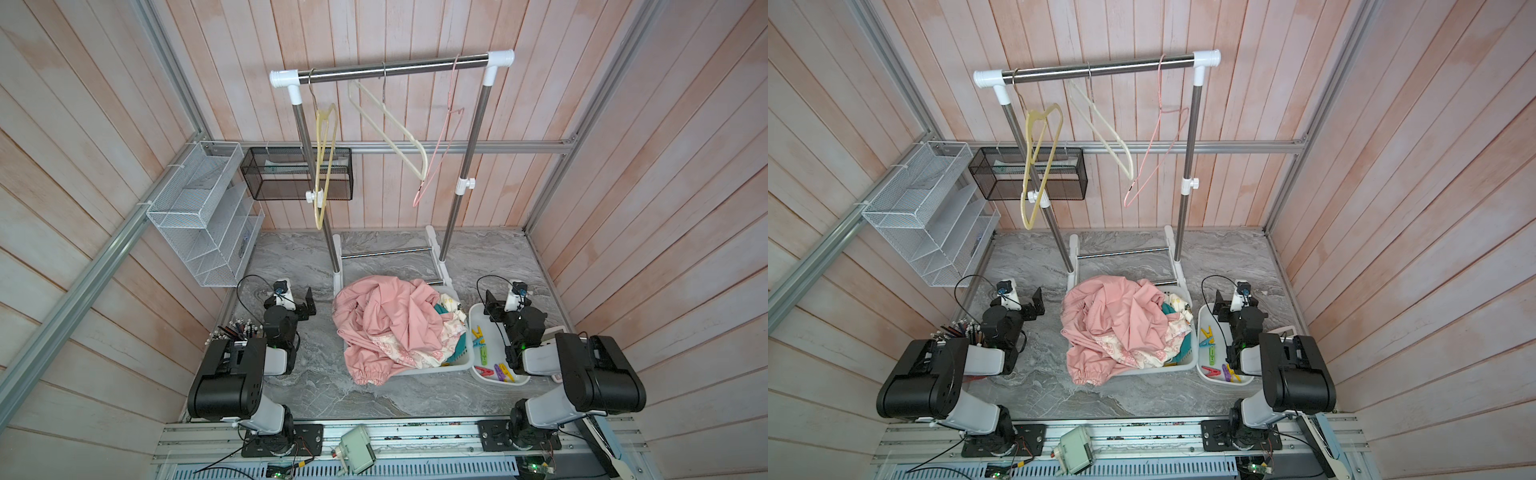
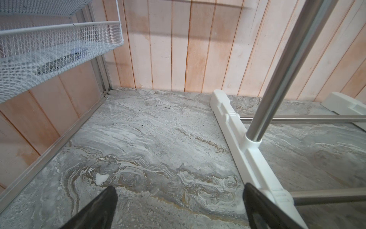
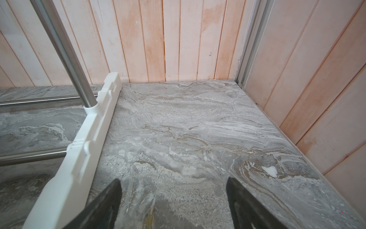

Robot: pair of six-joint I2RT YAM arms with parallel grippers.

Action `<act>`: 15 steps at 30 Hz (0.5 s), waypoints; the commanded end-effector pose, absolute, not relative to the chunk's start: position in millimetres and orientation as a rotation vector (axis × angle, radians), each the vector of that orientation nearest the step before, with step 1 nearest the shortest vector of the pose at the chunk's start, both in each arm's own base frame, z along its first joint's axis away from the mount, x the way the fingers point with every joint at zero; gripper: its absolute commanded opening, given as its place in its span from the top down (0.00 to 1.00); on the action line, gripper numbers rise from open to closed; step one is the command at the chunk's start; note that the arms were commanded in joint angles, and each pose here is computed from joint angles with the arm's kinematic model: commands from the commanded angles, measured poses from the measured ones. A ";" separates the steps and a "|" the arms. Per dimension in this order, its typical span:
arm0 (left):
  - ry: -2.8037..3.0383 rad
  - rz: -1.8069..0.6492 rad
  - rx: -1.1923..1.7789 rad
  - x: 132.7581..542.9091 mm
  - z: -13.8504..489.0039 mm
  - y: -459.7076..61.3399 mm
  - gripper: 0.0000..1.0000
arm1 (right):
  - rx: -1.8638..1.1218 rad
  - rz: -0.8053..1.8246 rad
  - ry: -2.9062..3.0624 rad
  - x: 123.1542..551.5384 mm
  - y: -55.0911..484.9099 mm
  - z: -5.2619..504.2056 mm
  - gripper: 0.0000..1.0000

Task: Remove the clothespins securing jackets to the hanger
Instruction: Reset both arms

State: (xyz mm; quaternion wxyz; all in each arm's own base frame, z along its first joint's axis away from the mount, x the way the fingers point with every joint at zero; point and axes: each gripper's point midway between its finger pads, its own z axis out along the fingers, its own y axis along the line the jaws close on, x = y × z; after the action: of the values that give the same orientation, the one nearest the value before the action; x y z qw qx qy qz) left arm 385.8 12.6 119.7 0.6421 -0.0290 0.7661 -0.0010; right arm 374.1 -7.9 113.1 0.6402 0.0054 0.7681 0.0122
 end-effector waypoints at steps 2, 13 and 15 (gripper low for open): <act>1.720 0.001 -0.039 389.8 127.3 9.7 0.00 | 0.031 0.017 1.719 378.5 -12.2 124.4 0.15; 1.720 0.002 -0.037 389.8 127.3 9.0 0.00 | 0.029 0.016 1.720 378.4 -11.9 124.3 0.15; 1.721 0.002 -0.037 389.8 127.1 9.0 0.00 | 0.028 0.013 1.722 379.0 -12.2 124.2 0.02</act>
State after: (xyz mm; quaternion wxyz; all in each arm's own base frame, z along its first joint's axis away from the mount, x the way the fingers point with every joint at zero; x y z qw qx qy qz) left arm 385.8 12.6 119.7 0.6421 -0.0261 0.7662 0.0015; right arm 374.1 -8.0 113.1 0.6402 0.0061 0.7681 0.0125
